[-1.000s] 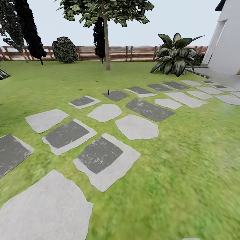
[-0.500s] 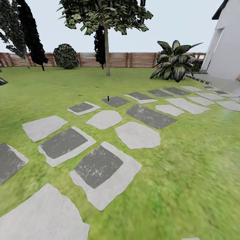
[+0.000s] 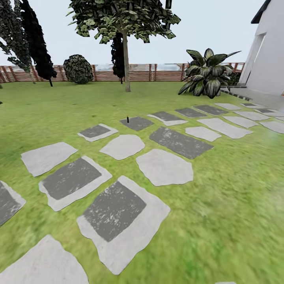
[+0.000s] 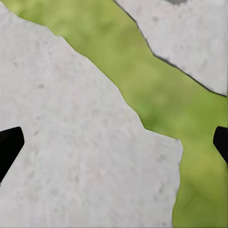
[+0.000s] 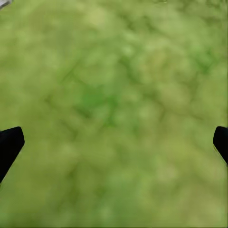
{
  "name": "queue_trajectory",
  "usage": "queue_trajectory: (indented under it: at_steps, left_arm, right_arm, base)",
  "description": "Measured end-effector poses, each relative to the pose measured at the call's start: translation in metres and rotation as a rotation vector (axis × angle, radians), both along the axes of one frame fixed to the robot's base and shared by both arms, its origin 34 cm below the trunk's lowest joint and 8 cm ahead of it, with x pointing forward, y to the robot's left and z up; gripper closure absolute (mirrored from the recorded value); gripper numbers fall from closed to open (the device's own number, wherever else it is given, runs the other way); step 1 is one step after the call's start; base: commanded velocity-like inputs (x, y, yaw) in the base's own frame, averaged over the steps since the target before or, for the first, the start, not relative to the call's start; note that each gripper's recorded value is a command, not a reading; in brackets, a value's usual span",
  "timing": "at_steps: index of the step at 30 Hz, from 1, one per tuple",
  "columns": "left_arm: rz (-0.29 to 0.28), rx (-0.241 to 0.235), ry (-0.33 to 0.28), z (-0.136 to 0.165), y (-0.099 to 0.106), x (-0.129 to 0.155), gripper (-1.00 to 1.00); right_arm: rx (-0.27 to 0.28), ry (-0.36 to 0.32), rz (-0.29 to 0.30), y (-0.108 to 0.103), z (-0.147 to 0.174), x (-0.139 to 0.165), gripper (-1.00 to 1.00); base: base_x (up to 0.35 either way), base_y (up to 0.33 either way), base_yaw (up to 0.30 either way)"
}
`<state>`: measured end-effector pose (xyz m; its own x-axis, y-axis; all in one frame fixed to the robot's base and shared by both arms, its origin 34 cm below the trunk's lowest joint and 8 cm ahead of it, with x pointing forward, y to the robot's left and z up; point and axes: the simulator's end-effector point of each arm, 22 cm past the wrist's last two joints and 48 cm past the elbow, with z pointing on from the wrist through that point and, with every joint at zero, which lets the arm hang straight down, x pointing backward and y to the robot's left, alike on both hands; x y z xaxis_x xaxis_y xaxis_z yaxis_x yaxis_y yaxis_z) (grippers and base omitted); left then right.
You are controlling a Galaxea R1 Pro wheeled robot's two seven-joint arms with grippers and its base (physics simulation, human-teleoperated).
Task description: Pick up the pesticide atomizer in the garden and spray insectifuge to fully cover both potted plants in the garden.
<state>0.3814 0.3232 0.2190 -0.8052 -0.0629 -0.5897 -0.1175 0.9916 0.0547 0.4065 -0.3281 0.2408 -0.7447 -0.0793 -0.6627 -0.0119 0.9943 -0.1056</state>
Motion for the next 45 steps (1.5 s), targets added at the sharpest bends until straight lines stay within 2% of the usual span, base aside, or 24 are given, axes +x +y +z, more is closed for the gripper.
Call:
queue_trajectory:
  at_steps: [45]
  left_arm:
    - [0.0, 0.0, 0.0, 0.0, 0.0002, -0.0001, -1.0]
  right_arm:
    - [0.001, -0.001, 0.0, 0.0004, 0.0002, 0.0003, -1.0]
  base:
    - [0.332, 0.0, 0.0]
